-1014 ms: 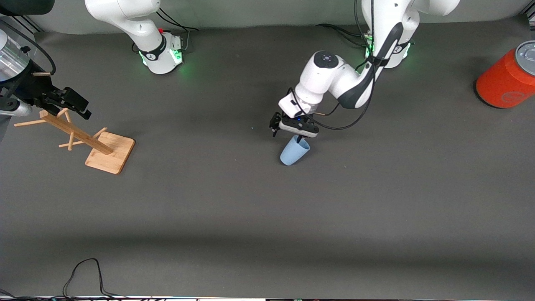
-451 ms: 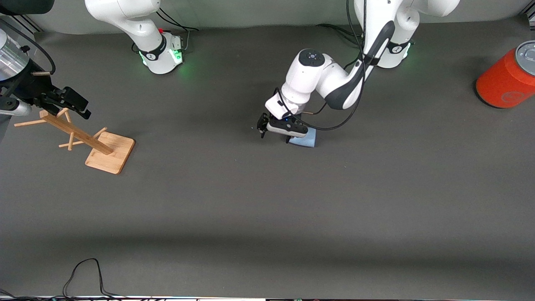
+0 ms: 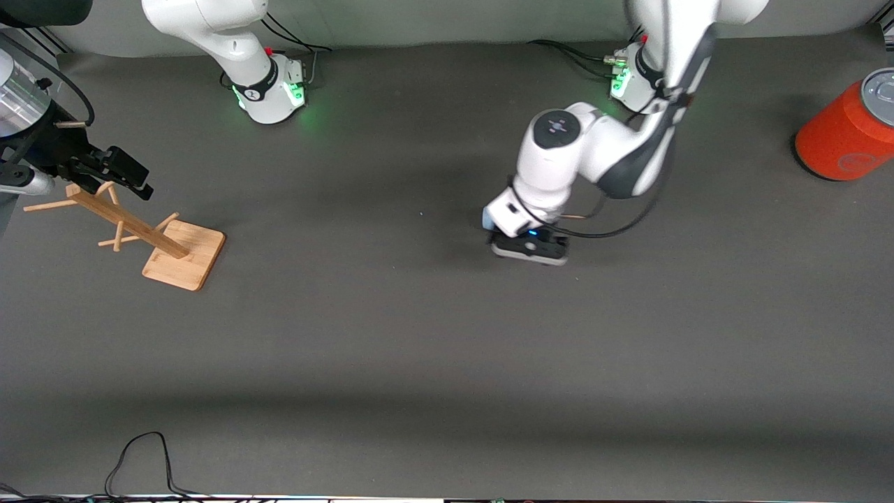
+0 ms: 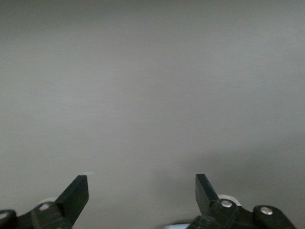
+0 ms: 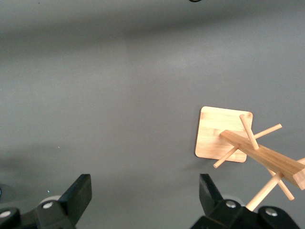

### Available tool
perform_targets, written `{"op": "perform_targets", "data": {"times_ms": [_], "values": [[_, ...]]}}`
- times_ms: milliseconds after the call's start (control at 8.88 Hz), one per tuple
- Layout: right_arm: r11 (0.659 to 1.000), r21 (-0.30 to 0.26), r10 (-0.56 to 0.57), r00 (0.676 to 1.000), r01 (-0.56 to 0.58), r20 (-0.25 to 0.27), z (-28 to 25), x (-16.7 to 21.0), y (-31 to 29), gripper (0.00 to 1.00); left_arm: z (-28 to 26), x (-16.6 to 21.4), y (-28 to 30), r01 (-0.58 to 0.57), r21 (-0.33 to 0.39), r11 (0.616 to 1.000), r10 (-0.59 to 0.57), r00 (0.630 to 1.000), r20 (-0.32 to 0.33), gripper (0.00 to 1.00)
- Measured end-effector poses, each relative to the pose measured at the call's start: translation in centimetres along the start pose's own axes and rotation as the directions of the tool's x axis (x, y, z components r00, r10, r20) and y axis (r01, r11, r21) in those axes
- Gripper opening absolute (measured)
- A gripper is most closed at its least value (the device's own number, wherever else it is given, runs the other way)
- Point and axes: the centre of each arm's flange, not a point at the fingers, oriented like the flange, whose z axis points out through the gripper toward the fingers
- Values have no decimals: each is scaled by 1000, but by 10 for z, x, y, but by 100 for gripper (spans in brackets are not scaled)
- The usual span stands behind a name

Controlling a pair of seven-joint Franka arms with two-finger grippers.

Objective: Rotate and upright cup with both arms

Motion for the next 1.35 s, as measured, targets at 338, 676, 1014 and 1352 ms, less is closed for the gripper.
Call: {"op": "perform_targets", "data": {"times_ms": [338, 676, 1014, 1352], "values": [[1000, 1, -1, 1000, 1, -6, 3, 2, -2, 100, -95, 41, -138, -8, 25, 1000, 6, 996, 92, 100], [1000, -5, -5, 1000, 5, 11, 14, 6, -5, 100, -146, 20, -302, 73, -10, 997, -71, 991, 113, 100], [1000, -8, -6, 1000, 6, 16, 19, 8, -6, 100, -146, 4, -326, 103, -49, 994, -93, 981, 169, 100], [1000, -6, -3, 1000, 3, 12, 18, 8, -5, 100, -121, -5, -310, 97, -82, 992, -77, 973, 219, 100]]}}
